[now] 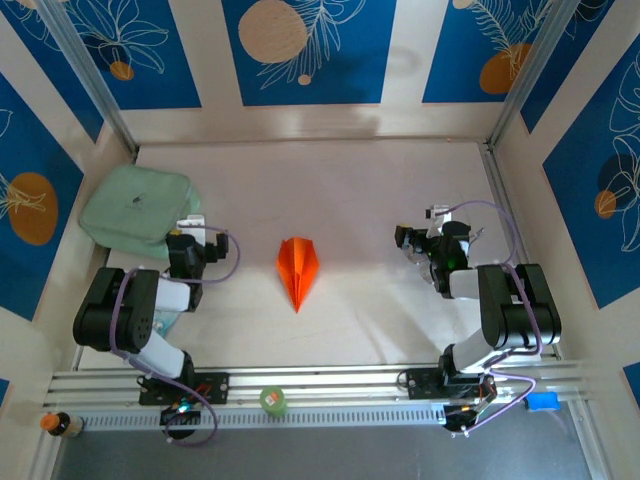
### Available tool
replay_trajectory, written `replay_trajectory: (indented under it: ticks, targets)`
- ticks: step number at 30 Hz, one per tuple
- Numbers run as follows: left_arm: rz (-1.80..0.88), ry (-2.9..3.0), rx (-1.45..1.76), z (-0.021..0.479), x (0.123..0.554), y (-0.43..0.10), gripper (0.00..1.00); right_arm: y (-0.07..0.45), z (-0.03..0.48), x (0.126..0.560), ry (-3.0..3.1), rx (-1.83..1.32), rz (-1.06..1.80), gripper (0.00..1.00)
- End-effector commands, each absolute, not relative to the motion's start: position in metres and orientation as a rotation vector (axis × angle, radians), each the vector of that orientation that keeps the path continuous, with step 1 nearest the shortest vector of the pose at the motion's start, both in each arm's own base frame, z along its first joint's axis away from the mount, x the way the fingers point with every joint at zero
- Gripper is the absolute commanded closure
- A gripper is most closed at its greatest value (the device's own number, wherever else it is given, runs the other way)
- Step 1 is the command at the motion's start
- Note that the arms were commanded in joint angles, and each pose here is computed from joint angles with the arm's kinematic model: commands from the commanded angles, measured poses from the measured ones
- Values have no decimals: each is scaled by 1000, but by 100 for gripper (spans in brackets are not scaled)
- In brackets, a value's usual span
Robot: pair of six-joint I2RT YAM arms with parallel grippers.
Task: Fold a paper plane with a square sheet of paper (pick it up from the middle)
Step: Reset both arms
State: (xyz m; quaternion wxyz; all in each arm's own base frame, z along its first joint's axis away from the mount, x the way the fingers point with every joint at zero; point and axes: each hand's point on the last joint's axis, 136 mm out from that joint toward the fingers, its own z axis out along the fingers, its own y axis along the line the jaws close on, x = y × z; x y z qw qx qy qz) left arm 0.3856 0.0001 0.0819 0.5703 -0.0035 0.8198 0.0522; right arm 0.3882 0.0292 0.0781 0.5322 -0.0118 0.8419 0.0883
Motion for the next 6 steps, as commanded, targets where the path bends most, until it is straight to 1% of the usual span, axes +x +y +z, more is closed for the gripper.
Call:
replay_trajectory:
  ticks: [1,6]
  targets:
    - [93,1877,3,95,392,-4,0,31,93,397,1958,-50,216,1]
    - [94,1878,3,94,392,-4,0,31,94,396,1957,-50,223,1]
